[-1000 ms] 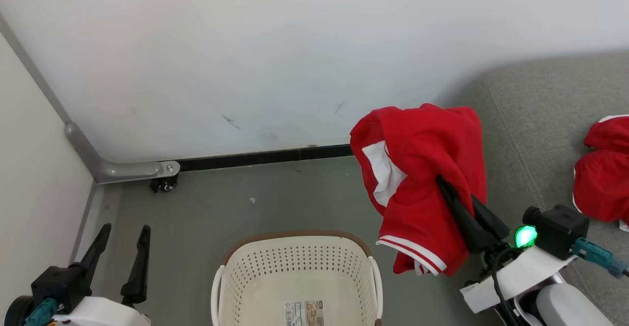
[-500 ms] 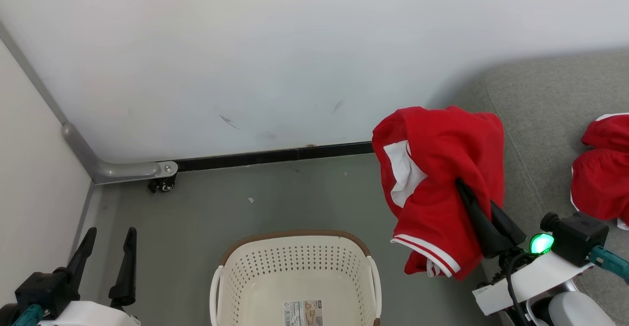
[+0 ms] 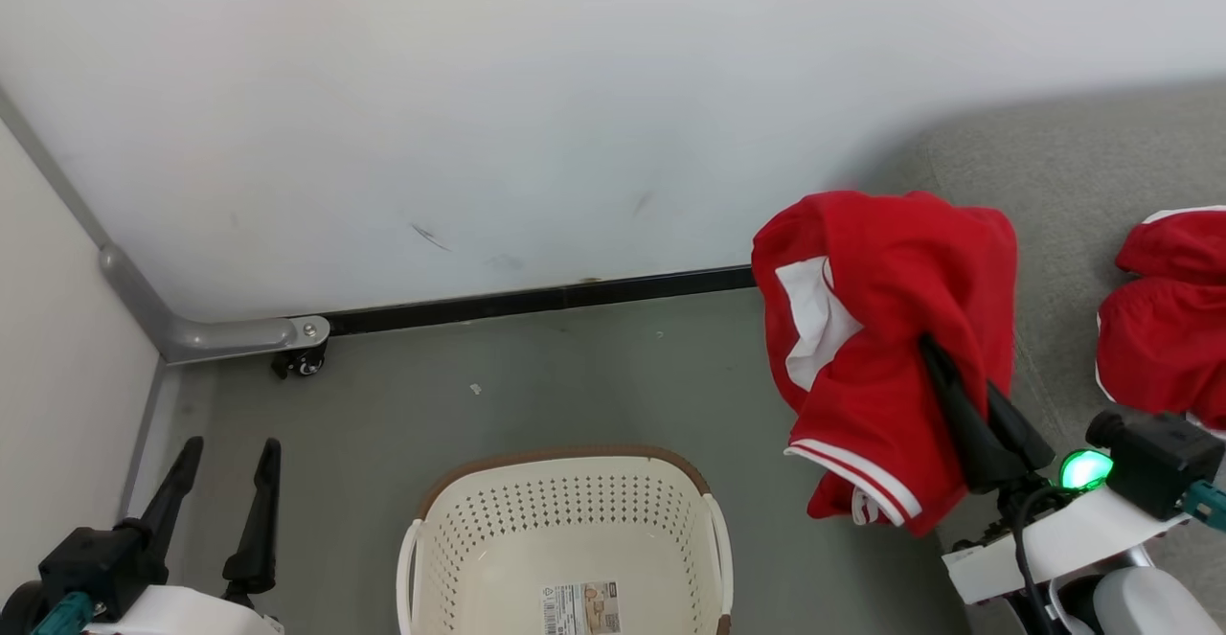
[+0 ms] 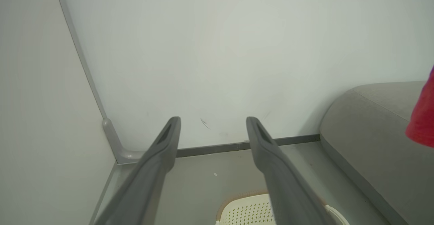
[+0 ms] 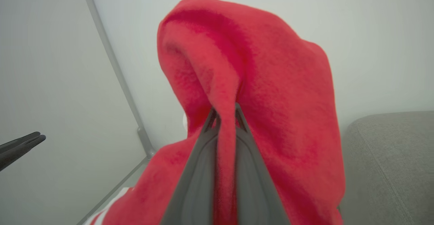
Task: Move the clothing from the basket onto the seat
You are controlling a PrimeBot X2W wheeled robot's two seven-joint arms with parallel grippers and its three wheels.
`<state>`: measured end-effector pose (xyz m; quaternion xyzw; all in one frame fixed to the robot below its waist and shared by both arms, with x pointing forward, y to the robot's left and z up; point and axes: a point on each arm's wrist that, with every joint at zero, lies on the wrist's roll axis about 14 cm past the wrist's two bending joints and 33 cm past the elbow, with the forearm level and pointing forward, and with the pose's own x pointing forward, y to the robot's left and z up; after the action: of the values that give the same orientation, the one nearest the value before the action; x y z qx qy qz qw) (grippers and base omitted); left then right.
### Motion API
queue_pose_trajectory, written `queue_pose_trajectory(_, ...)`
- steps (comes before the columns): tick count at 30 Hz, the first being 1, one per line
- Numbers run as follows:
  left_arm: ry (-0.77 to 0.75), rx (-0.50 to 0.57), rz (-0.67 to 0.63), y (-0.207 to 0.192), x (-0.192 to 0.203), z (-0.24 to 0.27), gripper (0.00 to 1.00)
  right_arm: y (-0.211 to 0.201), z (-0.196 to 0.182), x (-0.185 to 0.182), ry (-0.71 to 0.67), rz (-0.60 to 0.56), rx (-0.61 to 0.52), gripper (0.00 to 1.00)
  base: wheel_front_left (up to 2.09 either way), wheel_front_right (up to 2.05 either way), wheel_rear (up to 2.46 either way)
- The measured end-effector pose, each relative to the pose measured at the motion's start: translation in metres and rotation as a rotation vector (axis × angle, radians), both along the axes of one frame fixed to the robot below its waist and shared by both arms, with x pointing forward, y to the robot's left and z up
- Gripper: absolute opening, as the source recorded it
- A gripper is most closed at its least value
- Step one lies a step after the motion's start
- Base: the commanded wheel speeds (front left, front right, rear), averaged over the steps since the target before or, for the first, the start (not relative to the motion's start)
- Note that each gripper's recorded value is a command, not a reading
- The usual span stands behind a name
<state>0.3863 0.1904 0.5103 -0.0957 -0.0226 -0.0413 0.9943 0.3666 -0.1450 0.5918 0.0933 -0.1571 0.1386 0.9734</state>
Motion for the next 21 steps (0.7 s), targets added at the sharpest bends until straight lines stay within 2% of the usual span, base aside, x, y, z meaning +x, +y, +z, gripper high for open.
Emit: queue_pose_trajectory(21,-0.009,-0.007,-0.22,-0.067,0.024,-0.002,1.0,-0.063,-0.005,-0.025,0.011,-0.229,-0.019,0.0,0.0,0.0,0.0)
